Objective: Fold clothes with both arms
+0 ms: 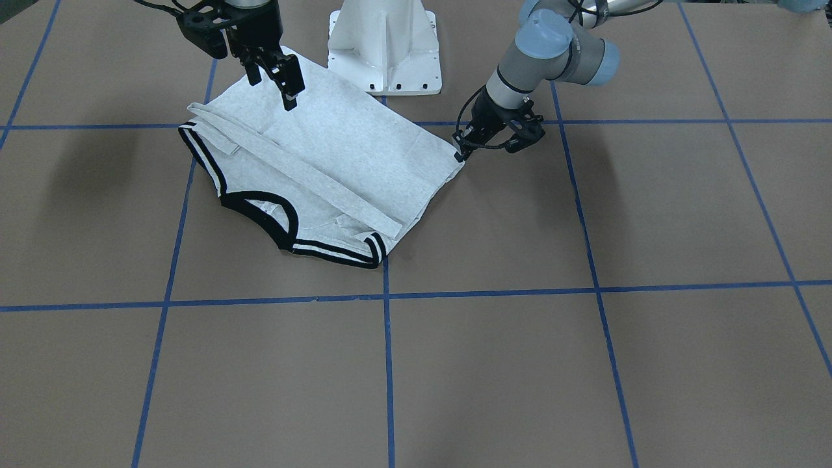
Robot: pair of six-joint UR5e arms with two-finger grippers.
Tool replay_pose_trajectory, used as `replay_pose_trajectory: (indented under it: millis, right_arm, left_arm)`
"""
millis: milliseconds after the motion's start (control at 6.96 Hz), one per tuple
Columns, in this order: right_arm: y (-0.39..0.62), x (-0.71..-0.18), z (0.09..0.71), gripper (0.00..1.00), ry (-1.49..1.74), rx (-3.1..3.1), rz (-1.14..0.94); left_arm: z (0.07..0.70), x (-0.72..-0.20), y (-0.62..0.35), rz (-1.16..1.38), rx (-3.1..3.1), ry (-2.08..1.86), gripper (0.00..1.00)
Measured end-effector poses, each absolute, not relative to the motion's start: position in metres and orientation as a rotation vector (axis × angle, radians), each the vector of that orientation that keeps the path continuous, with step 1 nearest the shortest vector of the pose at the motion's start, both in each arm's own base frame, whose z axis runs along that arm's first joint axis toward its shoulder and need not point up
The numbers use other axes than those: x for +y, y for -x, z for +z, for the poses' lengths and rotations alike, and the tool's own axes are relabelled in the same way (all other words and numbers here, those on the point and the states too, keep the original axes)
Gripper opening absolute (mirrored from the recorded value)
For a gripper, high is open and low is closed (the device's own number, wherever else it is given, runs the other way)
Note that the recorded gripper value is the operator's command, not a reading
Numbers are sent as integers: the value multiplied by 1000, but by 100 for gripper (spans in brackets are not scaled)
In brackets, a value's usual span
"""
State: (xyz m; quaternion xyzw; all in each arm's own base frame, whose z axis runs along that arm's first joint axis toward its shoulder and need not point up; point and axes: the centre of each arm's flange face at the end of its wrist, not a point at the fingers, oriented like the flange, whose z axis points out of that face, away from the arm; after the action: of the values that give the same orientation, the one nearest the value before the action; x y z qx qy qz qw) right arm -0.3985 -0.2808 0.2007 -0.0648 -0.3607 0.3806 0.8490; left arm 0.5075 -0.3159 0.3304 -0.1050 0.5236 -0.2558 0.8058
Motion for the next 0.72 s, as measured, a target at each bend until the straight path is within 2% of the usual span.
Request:
replay_pose_trajectory:
  millis: [431,718]
  right_arm:
    - [398,-283,202,100,132,-758,807]
    - [397,-284,202,100,131,-758,811]
  left_arm:
    - [332,-379,-476,-487,1128,49,0]
    - [307,-475,-474,-505,1125,-98,0]
